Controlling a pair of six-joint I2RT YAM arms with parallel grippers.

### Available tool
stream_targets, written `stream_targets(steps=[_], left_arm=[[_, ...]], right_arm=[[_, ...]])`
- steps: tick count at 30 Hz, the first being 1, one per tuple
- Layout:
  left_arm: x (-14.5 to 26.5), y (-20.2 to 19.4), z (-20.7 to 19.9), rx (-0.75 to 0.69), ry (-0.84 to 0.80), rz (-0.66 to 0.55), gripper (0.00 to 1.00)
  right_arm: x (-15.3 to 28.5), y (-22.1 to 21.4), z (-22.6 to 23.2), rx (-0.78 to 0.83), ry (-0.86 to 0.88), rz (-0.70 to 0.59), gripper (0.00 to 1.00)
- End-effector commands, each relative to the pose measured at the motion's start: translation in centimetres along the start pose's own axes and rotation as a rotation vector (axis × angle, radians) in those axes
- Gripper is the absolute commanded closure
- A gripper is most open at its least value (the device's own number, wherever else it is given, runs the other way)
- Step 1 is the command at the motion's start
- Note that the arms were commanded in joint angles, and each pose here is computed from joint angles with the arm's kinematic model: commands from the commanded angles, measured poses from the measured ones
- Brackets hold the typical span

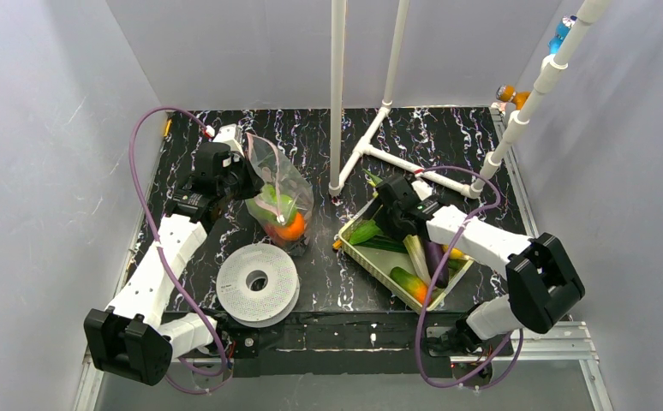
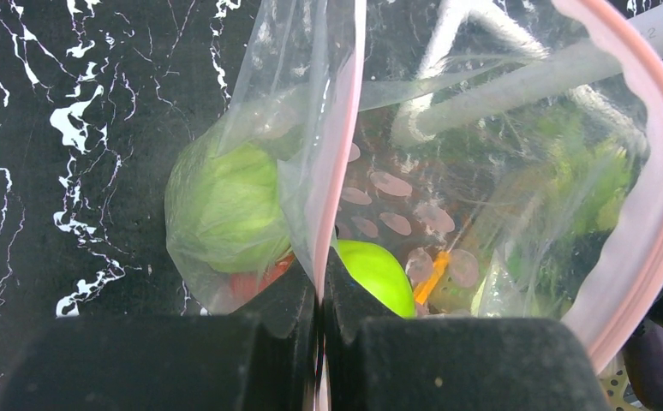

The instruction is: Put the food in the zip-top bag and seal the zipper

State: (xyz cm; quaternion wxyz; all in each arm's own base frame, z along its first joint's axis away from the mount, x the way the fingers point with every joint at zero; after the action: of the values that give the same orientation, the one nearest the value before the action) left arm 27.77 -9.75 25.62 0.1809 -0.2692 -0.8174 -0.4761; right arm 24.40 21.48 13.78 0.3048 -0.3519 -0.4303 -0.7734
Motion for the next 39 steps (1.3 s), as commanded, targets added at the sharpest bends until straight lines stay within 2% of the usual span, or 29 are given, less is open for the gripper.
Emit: stream_targets(steps=[1,4,8,15,21,26,33,39], left_arm=[[0.0,-0.3,0.1,-0.014,-0.011,0.000,1.00],[0.1,-0.2,0.2,-0.017,-0.012,-0.007,1.00],[0.4,-0.1,0.2,-0.023,-0.015,-0.021,1.00],[1.7,0.4,-0.1,-0.047,-0.039,-0.098,1.00],[3.2,0.9,-0.1,-0.068,-0.047,-0.190,1.00],[3.3,0.9,-0.3,-0.075,-0.058,-0.187,1.00],[3.6,1.0,-0.5,-0.076,-0.076,-0.200,1.00],[3.9,1.1,-0.5,-0.082,-0.080,-0.210,1.00]], right_arm=[[-1.2,0.2,-0.7,-0.021,-0.030,-0.035,0.26],[-1.6,-0.1,-0.8,-0.009,-0.037,-0.021,0.36],[-1.2,-0.2,-0.7,0.006,-0.026,-0.007,0.63],[2.8,1.0,-0.2,0.061,0.054,-0.045,0.83],[7.6,2.6,0.3,0.208,0.172,-0.144,0.96],[13.3,4.6,3.9,0.424,0.339,-0.248,0.99],[21.5,5.7,12.9,0.732,0.576,-0.467,0.99],[24.6,5.6,20.5,0.868,0.697,-0.589,0.99]])
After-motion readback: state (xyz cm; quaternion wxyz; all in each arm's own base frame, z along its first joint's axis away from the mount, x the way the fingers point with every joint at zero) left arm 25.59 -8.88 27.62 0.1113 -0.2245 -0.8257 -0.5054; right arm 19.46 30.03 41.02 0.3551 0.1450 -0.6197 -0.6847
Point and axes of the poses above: each gripper's point midway between its finger pads, its own x axis back along the fingers, its own z axis along the line the jaws close on, y = z × x, the point moved 6 cm from there along x, back along the fingers, and after that the axes turned 11 degrees about x, right-handed, at the moved point
